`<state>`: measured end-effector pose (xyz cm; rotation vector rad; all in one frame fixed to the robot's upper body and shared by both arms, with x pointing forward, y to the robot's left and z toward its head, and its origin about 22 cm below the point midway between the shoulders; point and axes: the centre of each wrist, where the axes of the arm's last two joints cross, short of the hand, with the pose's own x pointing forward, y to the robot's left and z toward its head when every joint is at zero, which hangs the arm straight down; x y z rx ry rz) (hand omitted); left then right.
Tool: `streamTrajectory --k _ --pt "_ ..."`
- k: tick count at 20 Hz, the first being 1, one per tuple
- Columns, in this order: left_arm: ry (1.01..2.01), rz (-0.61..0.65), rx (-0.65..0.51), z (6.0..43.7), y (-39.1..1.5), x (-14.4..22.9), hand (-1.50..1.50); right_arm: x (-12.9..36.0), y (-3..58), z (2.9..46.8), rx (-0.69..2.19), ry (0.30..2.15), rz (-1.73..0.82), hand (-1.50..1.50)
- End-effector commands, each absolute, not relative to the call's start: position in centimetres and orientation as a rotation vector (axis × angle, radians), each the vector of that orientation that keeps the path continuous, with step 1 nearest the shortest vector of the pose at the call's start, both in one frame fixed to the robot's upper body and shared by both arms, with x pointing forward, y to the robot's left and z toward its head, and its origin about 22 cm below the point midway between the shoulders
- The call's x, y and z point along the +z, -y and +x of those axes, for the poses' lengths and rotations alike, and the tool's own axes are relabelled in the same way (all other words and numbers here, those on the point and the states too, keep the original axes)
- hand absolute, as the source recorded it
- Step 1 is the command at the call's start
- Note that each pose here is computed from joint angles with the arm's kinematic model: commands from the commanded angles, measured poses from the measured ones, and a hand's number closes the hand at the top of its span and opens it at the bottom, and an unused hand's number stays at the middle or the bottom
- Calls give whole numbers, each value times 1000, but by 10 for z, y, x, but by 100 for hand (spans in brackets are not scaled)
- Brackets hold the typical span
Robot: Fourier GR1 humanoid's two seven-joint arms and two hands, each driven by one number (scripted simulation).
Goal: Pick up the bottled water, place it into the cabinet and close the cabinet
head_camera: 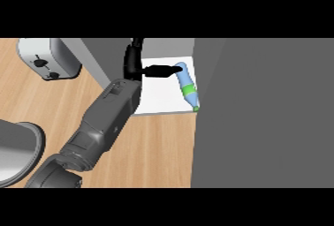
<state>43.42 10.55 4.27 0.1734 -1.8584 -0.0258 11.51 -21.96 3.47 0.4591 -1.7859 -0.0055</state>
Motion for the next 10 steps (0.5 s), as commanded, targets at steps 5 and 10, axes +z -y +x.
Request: streamTrajectory --k 5,10 --pt "1947 34 8 437 -145 43 -150 39 218 99 -11 1782 438 -150" --pt "1953 -44 17 408 -131 -2 -150 45 219 97 -30 1777 407 -150"
